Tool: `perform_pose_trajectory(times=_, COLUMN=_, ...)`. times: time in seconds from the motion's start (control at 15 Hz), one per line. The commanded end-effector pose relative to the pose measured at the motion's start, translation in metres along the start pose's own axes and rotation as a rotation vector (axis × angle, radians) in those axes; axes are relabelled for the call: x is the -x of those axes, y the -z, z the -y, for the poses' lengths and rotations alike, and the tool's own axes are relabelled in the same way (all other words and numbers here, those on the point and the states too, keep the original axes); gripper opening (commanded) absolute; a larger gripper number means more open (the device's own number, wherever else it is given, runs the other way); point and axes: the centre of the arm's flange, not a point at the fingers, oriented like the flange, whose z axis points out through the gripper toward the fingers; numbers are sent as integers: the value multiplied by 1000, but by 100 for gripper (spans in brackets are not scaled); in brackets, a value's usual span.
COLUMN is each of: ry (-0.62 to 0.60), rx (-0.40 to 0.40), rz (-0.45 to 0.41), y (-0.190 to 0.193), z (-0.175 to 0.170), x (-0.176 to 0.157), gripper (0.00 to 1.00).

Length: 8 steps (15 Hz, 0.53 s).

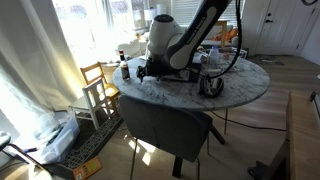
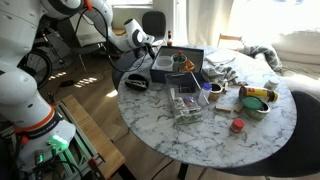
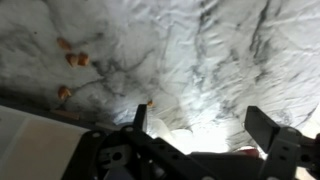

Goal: Pick up the clear measuring cup on the left of the table and move it to the right near the crisper drawer

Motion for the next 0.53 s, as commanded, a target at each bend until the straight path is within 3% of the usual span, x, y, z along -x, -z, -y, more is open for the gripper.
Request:
perform_pose_trajectory(times=0.0, ry=16, rx=15, rz=-45, y=-25, z=4, x=-1, gripper=100)
perform_pose_trajectory(times=0.33, ry=31, rx=33, rz=-79, y=-38, z=2, x=-4, gripper=100)
perform_pose_trajectory(times=0.4, ry=34, rx=31, rz=-92, y=-39, z=2, x=-5, gripper=95)
perform_pose_trajectory(times=0.47, ry=37, rx=27, rz=-101, y=-40, z=4, x=-6, gripper=82)
